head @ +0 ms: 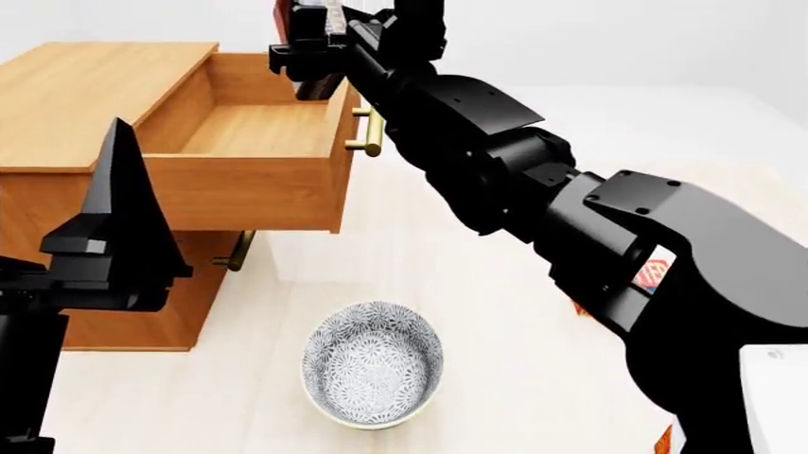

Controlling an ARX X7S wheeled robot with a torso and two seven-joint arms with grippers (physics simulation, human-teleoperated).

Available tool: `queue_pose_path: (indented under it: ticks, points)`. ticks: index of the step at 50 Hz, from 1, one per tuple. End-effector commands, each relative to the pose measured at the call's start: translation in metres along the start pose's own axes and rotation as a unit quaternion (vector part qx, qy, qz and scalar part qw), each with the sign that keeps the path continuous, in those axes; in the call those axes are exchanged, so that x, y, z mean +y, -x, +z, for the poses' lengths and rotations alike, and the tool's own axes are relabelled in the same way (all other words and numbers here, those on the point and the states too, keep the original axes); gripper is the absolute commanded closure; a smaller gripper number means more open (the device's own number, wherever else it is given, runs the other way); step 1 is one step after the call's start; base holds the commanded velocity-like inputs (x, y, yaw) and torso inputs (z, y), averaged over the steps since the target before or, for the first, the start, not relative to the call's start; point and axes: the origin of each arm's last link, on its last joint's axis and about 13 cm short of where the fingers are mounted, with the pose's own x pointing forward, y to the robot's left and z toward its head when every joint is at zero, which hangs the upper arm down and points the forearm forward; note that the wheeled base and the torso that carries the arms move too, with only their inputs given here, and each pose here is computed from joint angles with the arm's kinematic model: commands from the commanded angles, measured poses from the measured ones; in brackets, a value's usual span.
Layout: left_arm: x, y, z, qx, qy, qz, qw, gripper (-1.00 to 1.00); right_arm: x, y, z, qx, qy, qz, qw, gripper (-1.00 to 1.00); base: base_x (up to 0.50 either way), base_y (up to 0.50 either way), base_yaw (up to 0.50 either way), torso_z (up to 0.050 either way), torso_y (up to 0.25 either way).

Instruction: Put the chocolate pudding in the top drawer of the cabinet and close it.

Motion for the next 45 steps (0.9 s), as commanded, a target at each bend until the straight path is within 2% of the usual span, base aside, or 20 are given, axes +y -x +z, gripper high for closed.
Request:
queue_pose_path:
  ticks: [1,27,39,45]
  points:
    - [0.001,0.001,0.0,0.001,0.0,0.0,1.0,-1.0,0.0,0.001,-0.006,0.006,0.01,0.007,1.0,1.0,0.0,0.0,0.0,0.0,0.0]
    - [0.002,0.002,0.001,0.0,0.001,0.002,1.0,-1.0,0.005,0.002,-0.009,0.021,0.011,0.029,0.999,1.0,0.0,0.0,0.0,0.0,0.0]
    - [0.002,0.002,-0.001,0.001,0.002,0.003,1.0,-1.0,0.005,0.005,-0.022,0.029,0.01,0.036,0.999,1.0,0.0,0.0,0.0,0.0,0.0]
    - [0.002,0.001,-0.003,0.002,0.002,0.003,1.0,-1.0,0.007,0.004,-0.015,0.033,0.01,0.036,0.999,1.0,0.0,0.0,0.0,0.0,0.0]
